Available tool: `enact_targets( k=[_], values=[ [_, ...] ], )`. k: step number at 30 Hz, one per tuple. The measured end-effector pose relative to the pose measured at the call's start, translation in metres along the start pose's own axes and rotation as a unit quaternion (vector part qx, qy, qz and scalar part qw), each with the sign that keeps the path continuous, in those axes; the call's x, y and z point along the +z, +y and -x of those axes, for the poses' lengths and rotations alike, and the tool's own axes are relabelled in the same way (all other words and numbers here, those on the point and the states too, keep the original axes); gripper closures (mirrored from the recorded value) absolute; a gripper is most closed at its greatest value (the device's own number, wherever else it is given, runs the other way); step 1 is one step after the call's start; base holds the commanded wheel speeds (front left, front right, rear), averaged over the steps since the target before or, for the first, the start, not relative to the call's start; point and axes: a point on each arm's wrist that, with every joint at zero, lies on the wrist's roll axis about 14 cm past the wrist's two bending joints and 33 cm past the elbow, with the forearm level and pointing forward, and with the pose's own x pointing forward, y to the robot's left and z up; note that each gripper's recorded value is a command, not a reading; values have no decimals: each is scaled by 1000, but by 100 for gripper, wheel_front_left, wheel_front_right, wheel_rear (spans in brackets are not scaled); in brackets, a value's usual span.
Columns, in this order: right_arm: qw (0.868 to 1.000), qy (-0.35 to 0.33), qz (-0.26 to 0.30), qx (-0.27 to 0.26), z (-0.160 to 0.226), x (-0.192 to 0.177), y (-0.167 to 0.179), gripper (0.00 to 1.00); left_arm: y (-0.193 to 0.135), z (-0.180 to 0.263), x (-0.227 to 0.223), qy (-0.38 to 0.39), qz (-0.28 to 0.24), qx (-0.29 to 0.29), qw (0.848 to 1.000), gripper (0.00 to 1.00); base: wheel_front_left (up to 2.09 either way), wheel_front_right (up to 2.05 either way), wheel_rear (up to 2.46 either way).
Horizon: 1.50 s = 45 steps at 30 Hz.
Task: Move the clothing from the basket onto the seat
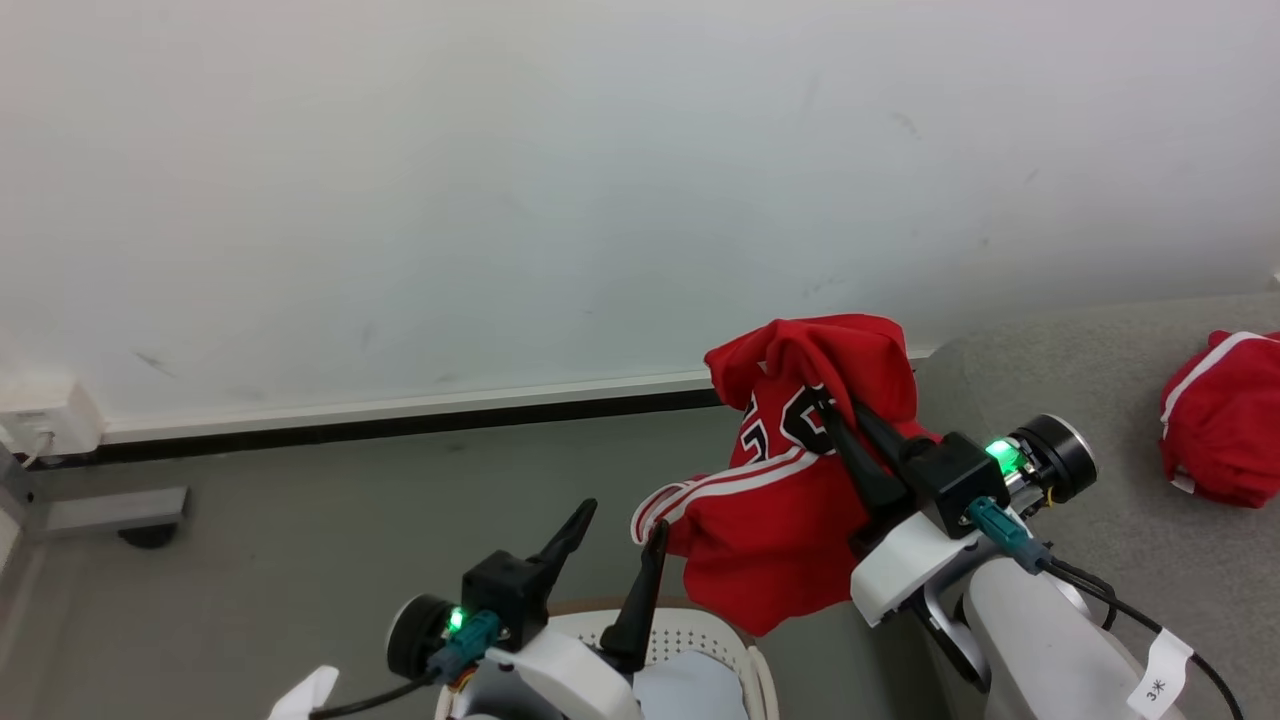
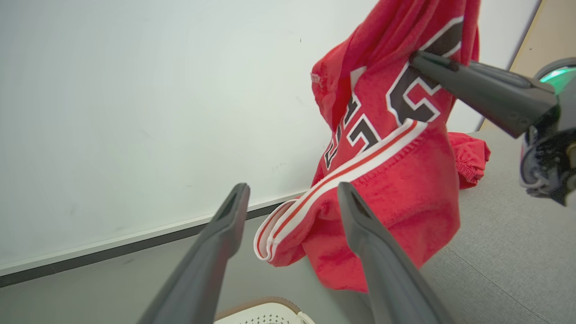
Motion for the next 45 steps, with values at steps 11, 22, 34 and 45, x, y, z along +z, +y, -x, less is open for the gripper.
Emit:
enact_targets(
  k=[11,22,34,45],
  values=[
    [997,15,33,-72,32,-3,-55,100,-49,-25,-7,-2,16,-75,997,0,0,0,0],
    [979,51,62,-185,101,-13,-136,100,-127,-53,-17,1,39,-198,980,0,0,0,0],
    [954,52,108,-274,101,-6,-249,100,-132,-98,-49,12,44,-244,969,0,0,0,0],
    [912,54,134,-384,78,-13,-384,100,-73,-127,-107,46,63,-185,980,0,0,0,0]
  ],
)
